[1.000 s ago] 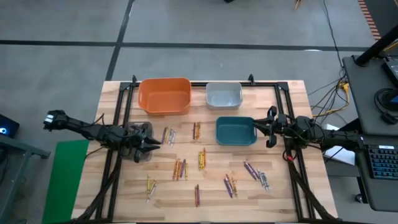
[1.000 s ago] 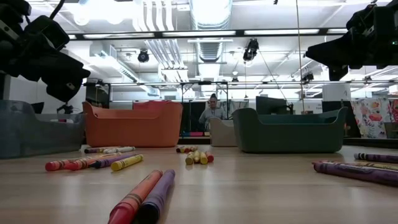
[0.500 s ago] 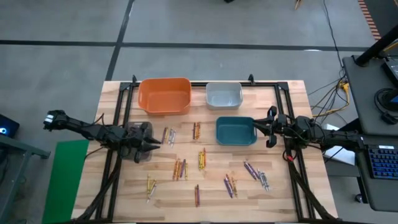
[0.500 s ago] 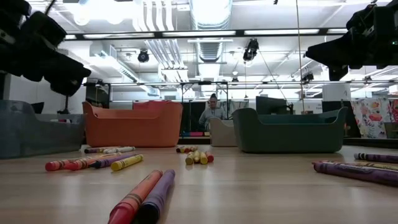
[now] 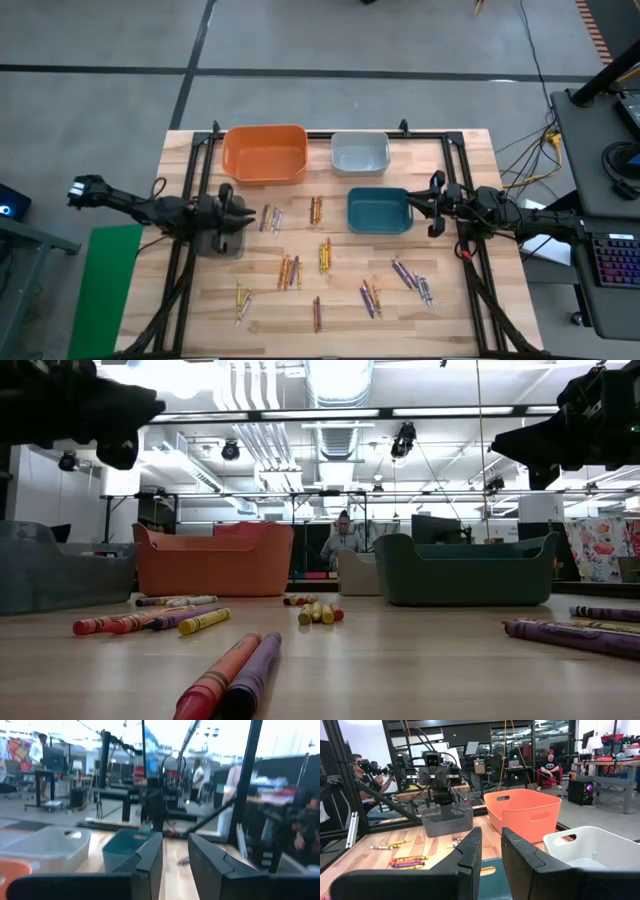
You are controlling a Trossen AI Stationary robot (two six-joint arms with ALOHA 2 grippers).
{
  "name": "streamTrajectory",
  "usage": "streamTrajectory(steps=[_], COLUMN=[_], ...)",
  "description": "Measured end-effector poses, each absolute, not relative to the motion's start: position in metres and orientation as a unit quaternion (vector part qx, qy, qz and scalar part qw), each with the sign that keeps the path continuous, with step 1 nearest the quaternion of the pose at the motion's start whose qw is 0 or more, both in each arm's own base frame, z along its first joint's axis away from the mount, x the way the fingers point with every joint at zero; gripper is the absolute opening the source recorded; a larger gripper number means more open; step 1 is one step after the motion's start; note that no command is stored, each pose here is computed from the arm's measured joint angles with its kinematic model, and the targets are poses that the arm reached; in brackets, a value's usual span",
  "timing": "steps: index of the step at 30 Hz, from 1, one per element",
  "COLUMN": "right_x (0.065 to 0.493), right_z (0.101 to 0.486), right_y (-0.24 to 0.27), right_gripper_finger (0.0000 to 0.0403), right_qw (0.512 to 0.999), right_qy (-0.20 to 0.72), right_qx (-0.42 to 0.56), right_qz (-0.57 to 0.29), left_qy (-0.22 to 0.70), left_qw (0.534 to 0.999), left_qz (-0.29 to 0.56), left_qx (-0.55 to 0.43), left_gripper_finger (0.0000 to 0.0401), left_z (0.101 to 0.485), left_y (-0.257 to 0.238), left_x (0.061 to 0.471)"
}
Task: Sort crayons
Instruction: Put the violet crayon into the gray bin
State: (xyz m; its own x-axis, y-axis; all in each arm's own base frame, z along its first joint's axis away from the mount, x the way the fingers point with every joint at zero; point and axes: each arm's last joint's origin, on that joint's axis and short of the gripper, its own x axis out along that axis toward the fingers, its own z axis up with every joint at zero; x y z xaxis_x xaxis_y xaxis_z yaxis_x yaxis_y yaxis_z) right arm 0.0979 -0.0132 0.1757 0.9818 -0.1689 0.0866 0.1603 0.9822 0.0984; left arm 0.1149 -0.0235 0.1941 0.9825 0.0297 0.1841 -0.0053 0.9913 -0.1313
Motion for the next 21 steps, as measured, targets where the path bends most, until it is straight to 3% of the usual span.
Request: streamTrajectory(steps=[10, 21], right_x=[0.097, 0.107], right_z=[0.182, 0.193], right_y=[-0.015, -0.015], right_gripper_finger=[0.0063, 0.0063], right_qw=[0.961, 0.951], right_qy=[-0.101, -0.065], right_qx=[0.238, 0.286], right_qz=[-0.093, -0.094], left_qy=[-0.203, -0.221], left_qw=[0.969, 0.964], left_qz=[-0.005, -0.003], left_qx=[-0.139, -0.147], left_gripper_finger=[0.0075, 0.0075], left_z=[0.214, 0.214], left_y=[-0.025, -0.027], left_x=[0.12, 0.128])
